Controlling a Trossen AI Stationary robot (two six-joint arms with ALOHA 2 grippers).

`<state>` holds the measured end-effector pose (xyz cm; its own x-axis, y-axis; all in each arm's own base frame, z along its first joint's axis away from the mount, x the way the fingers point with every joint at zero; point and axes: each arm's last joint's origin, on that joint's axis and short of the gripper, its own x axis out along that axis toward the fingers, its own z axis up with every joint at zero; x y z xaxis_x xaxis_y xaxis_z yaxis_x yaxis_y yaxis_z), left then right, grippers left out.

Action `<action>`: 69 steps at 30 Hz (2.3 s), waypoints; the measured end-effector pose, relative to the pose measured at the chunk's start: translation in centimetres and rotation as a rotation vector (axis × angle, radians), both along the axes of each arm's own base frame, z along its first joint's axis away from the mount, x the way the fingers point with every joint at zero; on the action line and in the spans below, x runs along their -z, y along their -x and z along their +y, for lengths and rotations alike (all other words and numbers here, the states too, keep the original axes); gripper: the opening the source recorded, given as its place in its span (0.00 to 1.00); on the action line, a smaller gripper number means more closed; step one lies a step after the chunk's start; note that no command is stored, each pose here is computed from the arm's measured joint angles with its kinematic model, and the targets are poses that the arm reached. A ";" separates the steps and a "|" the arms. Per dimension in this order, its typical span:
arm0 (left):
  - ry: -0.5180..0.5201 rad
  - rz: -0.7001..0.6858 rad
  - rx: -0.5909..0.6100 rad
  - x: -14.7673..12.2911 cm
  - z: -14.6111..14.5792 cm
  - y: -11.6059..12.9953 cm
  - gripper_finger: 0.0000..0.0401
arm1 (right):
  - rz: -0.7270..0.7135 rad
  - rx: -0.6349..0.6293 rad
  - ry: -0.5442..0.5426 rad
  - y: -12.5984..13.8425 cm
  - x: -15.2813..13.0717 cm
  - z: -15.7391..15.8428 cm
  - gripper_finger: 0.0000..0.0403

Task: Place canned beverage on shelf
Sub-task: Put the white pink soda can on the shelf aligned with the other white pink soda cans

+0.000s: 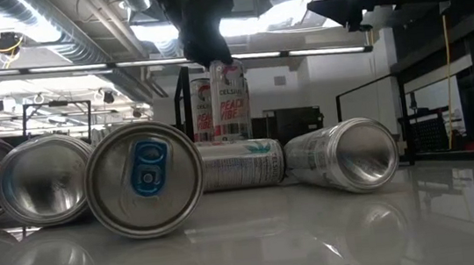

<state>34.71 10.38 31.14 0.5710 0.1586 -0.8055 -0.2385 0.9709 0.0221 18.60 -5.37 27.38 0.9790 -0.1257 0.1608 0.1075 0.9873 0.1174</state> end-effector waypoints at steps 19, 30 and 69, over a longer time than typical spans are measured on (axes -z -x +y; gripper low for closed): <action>-0.069 -0.214 -0.045 -6.8 -1.2 4.9 0.74 | 0.195 0.012 -0.064 -3.9 -5.3 -1.3 0.93; -0.091 -0.298 -0.146 -10.8 -2.8 10.6 0.74 | 0.393 0.001 -0.125 -8.5 -5.4 -2.7 0.93; -0.093 -0.324 -0.180 -11.9 -3.5 12.7 0.74 | 0.757 -0.093 0.104 -18.6 -1.7 -3.0 0.93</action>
<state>21.98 6.83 43.03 0.7502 0.3436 -0.5650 -0.4138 0.9103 0.0041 37.16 -8.34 29.12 0.8326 -0.0589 -0.5507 0.0379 0.9981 -0.0495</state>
